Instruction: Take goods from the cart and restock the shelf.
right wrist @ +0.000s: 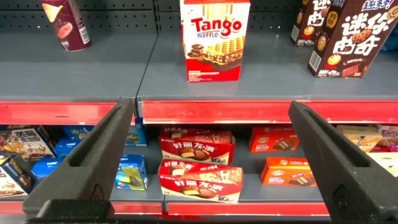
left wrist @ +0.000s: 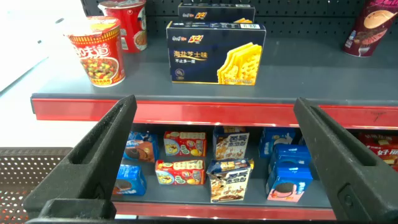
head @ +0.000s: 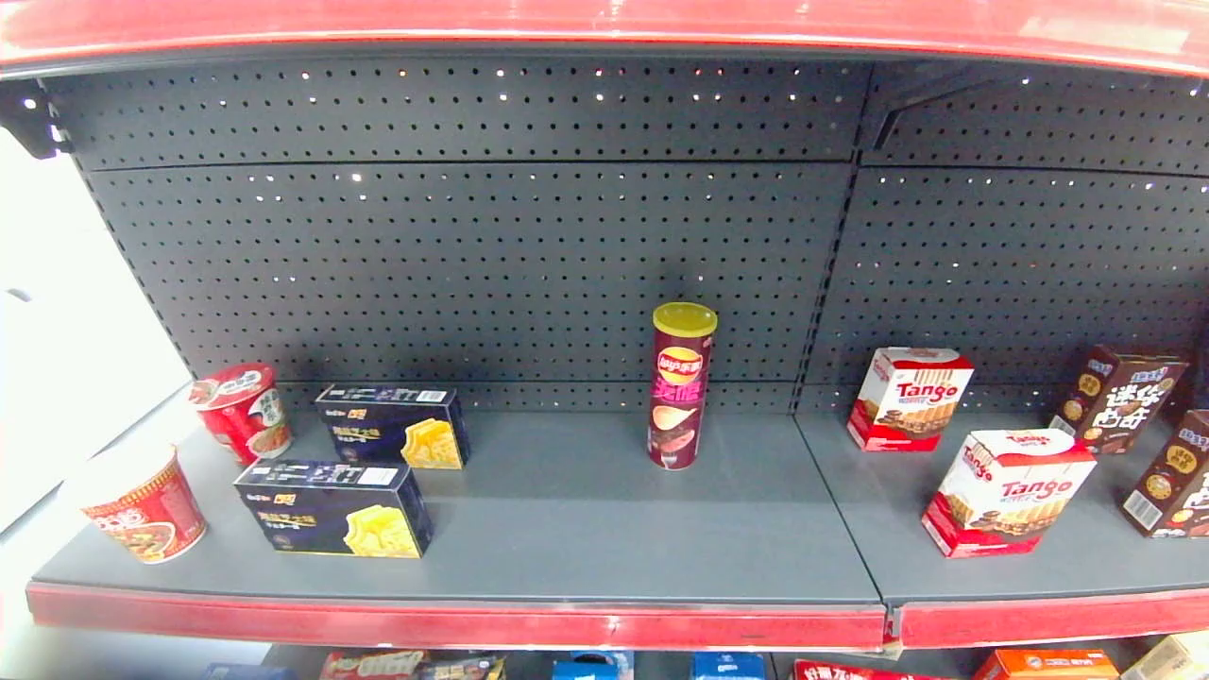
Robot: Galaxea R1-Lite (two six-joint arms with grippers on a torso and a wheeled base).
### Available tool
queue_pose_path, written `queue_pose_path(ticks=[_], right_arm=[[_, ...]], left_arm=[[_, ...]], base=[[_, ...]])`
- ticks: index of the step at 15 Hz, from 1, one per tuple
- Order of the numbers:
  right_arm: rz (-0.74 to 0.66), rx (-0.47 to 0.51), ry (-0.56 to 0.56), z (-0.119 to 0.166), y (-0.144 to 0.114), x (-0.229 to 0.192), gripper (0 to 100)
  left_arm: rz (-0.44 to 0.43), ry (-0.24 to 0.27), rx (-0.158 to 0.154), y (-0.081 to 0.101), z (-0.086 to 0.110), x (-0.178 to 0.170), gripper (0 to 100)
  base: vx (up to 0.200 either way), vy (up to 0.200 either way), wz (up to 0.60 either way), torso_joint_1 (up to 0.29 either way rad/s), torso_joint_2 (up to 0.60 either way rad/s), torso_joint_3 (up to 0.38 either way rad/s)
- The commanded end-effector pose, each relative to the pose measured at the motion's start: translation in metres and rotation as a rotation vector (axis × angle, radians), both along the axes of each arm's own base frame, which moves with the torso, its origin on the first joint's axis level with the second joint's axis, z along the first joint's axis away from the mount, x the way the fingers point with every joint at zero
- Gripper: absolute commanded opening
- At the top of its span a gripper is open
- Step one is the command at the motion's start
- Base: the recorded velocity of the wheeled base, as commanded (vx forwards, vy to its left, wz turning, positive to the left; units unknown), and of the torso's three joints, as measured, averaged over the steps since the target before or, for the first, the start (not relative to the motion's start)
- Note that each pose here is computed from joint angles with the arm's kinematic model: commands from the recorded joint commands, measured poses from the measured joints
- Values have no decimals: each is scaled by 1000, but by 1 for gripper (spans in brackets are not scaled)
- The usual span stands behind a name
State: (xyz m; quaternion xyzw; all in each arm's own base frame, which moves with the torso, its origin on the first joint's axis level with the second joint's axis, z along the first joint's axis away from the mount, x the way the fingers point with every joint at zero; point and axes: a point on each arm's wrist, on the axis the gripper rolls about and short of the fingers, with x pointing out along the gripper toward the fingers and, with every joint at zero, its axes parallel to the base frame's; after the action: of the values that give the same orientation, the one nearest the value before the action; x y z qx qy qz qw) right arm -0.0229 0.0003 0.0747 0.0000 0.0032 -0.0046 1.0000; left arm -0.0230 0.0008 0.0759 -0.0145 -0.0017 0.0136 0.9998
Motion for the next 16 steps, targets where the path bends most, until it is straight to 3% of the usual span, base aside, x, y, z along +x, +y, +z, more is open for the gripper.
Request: queue_pose_path(ticks=[1, 16], right_arm=[[0, 0, 1, 0, 0, 0, 100], [0, 2, 1, 0, 0, 0, 100]], left_arm=[[0, 1, 0, 0, 0, 0, 100], [0, 1, 0, 0, 0, 0, 100]], base=[[0, 0, 0, 0, 0, 0], [0, 0, 0, 0, 0, 0]])
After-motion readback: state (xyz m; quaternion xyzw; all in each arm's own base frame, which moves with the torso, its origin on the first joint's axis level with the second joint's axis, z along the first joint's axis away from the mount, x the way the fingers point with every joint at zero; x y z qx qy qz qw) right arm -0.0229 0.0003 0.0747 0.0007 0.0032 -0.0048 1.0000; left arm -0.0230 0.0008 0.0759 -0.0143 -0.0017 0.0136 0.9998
